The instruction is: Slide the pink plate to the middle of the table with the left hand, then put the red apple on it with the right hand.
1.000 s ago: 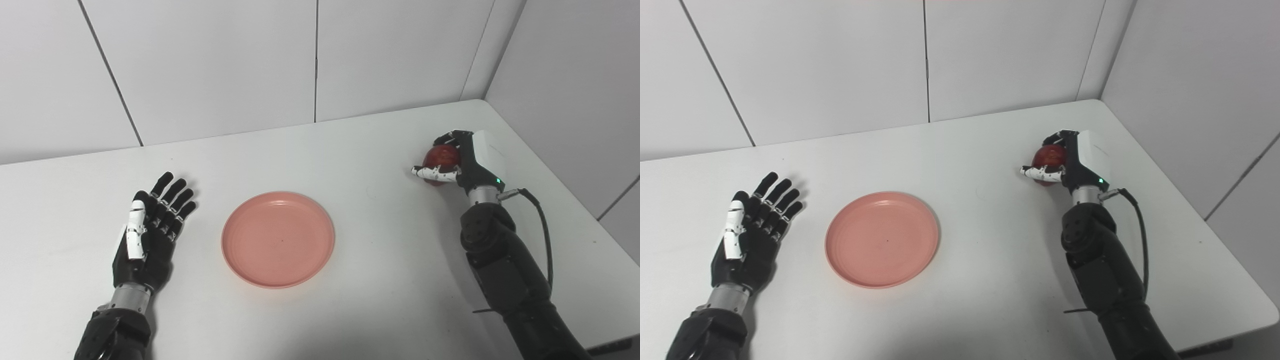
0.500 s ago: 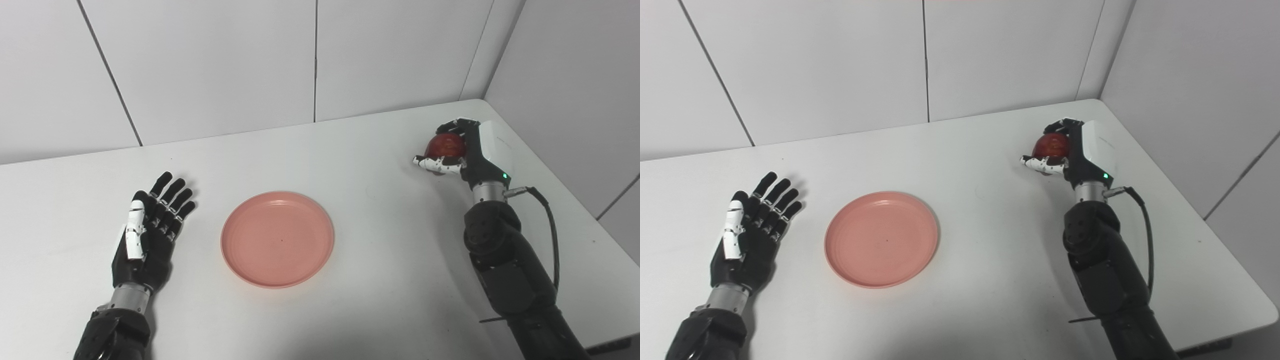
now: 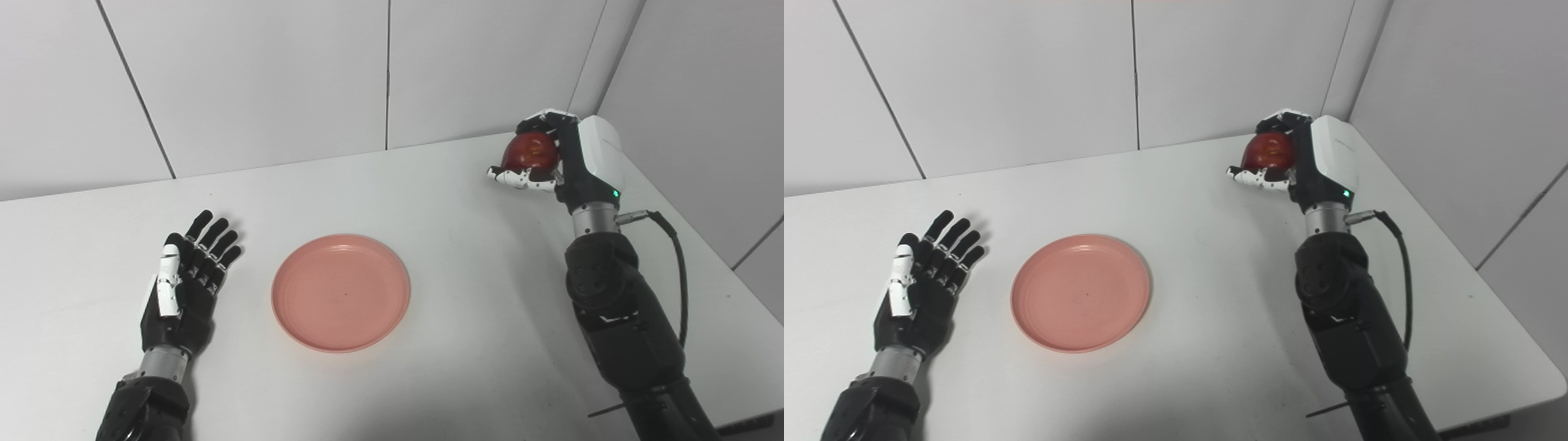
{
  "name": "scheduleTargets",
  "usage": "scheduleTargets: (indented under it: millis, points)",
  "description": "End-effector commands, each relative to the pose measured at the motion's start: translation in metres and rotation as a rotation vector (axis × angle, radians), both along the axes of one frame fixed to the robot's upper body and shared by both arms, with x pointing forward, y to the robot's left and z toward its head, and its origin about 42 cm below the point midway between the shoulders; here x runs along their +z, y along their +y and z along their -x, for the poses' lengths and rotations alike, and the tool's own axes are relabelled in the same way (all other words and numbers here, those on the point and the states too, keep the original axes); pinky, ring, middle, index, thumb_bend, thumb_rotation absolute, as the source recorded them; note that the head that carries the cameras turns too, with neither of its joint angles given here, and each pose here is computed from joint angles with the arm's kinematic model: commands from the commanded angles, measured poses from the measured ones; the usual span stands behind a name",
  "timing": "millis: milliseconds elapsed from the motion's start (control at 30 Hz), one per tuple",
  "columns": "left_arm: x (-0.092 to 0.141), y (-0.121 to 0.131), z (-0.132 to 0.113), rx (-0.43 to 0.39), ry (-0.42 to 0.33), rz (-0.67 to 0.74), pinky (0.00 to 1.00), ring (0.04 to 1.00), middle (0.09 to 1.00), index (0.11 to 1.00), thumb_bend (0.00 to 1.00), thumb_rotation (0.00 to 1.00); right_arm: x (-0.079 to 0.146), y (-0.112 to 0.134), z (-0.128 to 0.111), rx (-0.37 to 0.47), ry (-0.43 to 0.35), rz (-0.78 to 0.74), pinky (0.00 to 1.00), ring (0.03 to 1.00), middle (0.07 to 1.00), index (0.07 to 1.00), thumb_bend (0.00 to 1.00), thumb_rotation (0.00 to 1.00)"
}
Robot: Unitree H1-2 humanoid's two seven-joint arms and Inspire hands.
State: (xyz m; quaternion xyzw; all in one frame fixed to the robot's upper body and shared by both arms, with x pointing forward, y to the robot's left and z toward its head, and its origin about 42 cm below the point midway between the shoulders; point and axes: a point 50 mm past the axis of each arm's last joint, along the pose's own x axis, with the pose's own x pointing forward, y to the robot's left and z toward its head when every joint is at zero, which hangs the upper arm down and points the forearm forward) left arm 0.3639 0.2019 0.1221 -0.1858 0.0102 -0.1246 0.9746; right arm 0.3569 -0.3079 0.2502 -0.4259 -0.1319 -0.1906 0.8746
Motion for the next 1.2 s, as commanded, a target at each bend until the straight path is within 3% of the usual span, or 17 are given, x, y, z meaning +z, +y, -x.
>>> scheduleTargets:
  millis: [0,200,367,733,1167]
  points:
    - [-0.028,-0.005,0.015,0.005,0.136,-0.024,0.87,0.870,0.873,0.857,0.36,1.00,0.027,0.014,-0.004,0.044,-0.083,0.012,0.30,0.382,0.450,0.484,0.52,0.13]
    - [-0.026,-0.018,0.018,0.015,0.133,-0.029,0.87,0.866,0.867,0.852,0.36,1.00,0.031,0.050,-0.010,0.178,-0.102,0.030,0.24,0.323,0.416,0.484,0.52,0.13]
    - [-0.023,-0.029,0.021,0.021,0.127,-0.025,0.86,0.863,0.865,0.850,0.37,1.00,0.030,0.089,-0.016,0.282,-0.098,0.034,0.26,0.349,0.429,0.484,0.52,0.13]
    - [-0.020,-0.035,0.022,0.052,0.121,-0.039,0.85,0.854,0.865,0.850,0.38,1.00,0.022,0.161,-0.024,0.433,-0.066,0.020,0.24,0.326,0.417,0.483,0.52,0.13]
    - [-0.017,-0.041,0.022,0.082,0.122,-0.025,0.86,0.858,0.866,0.855,0.41,1.00,0.004,0.210,-0.019,0.567,0.006,-0.003,0.22,0.306,0.407,0.485,0.52,0.14]
